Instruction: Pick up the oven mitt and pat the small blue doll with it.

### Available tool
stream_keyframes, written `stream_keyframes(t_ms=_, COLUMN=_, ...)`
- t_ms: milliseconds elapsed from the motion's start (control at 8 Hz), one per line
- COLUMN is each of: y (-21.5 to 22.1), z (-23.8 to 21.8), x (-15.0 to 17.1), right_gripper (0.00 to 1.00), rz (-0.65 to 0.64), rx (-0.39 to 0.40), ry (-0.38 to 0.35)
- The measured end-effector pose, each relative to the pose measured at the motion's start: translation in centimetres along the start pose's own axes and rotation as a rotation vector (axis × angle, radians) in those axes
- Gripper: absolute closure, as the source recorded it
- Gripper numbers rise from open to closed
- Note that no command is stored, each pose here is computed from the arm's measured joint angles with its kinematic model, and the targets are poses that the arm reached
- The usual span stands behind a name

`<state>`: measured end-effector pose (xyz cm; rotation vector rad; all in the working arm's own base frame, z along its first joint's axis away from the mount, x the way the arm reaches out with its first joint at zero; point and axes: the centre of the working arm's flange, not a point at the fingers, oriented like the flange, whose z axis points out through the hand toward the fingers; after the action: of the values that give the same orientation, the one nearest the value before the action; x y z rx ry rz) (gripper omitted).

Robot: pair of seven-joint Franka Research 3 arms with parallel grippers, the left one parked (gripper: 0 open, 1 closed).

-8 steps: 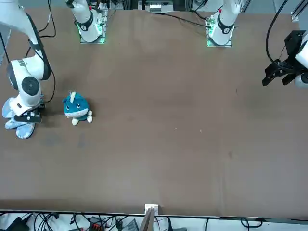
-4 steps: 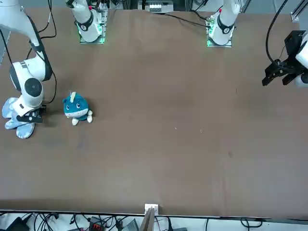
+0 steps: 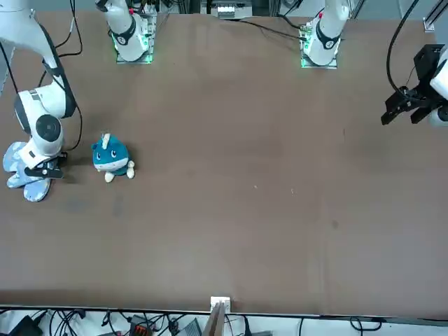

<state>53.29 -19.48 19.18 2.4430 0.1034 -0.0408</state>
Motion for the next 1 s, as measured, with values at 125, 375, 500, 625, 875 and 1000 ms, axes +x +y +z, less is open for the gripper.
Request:
stream_keyframes(t_ms=125, y=0.14, z=0.34, x=-0.15, right_gripper=0.23, rz=0.001, rx=-0.002, ry=-0.006)
stream_keyframes(t_ms=375, y=0.67, z=0.84, x=-0.47, right_gripper=0.31, rz=-0.006, rx=-0.017, ry=-0.009)
stream_keyframes(t_ms=500, y=0.74, z=0.89, x=-0.51, right_gripper=0.33, rz=-0.008, rx=-0.02, ry=-0.008)
stream_keyframes(t_ms=625, y=0.76, z=0.88, x=-0.49, right_gripper=0.45, rz=-0.009, rx=-0.021, ry=-0.007)
stream_keyframes(t_ms=875, y=0.89, z=0.83, x=-0.38, right_gripper=0.6, rz=-0.008, rx=-0.023, ry=-0.005)
stream_keyframes(t_ms=1000, y=0.97, z=0.78, x=-0.31, right_gripper=0.85, rz=-0.007, rx=-0.024, ry=-0.004)
